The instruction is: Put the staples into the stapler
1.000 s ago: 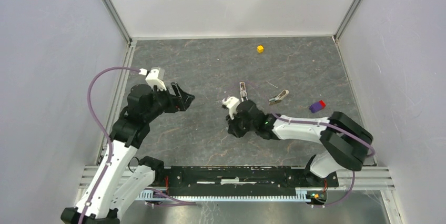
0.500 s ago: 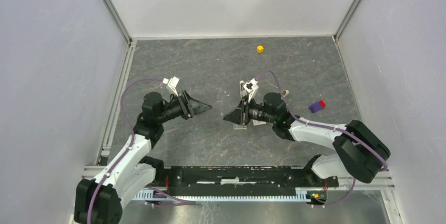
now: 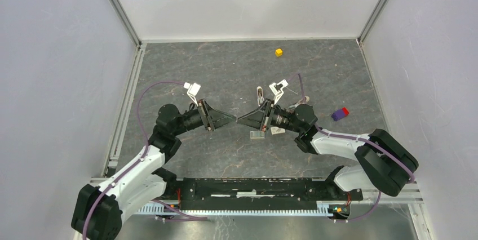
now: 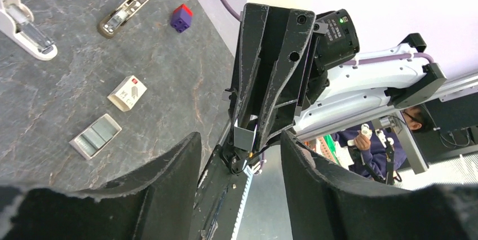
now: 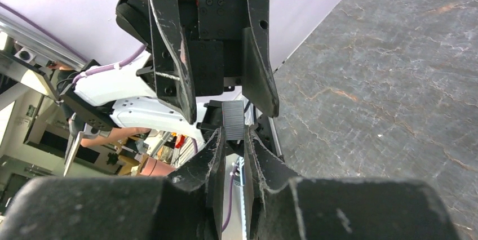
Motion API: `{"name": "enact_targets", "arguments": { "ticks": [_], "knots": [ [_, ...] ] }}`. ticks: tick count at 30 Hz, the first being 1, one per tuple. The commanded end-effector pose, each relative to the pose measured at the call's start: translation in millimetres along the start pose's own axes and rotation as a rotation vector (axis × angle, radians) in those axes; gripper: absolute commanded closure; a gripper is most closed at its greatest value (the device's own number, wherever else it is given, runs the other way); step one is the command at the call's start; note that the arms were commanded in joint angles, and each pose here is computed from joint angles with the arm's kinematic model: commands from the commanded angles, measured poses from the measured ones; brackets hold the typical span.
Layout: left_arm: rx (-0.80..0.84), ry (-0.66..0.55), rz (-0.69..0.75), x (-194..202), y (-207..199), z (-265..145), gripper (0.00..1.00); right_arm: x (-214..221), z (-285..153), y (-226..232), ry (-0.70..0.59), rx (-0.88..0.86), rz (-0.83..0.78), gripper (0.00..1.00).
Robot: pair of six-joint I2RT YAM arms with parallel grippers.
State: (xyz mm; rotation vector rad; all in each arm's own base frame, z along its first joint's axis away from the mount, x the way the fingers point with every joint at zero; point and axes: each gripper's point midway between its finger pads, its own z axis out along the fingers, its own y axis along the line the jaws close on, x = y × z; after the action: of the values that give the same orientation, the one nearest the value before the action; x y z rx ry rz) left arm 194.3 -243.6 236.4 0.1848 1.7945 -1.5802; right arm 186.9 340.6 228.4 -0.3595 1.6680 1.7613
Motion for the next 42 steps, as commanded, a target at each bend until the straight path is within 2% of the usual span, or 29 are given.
{"name": "enact_targets", "arguments": {
  "ticks": [1, 7, 17, 19, 24, 29, 42],
  "knots": [
    [0.063, -0.033, 0.057, -5, -14, 8, 0.41, -9, -3, 18, -0.039, -0.073, -0.010, 0.80],
    [0.091, -0.041, 0.034, 0, -15, 13, 0.43, -8, -4, 17, -0.044, -0.066, -0.004, 0.80],
    [0.112, -0.134, 0.044, -8, -18, 7, 0.45, -5, -4, 15, -0.035, -0.072, 0.010, 0.80],
    [0.096, -0.136, 0.049, -8, -16, 6, 0.42, -4, -4, 16, -0.036, -0.079, 0.013, 0.80],
    [0.097, -0.124, 0.054, -5, -15, 6, 0.42, -2, -5, 15, -0.034, -0.080, 0.020, 0.80],
    [0.106, -0.113, 0.065, -3, -16, 8, 0.46, -3, -4, 15, -0.035, -0.080, 0.023, 0.80],
    [0.116, -0.100, 0.076, 2, -16, 12, 0.62, 0, -3, 11, -0.031, -0.073, 0.037, 0.80]
  ]
}}
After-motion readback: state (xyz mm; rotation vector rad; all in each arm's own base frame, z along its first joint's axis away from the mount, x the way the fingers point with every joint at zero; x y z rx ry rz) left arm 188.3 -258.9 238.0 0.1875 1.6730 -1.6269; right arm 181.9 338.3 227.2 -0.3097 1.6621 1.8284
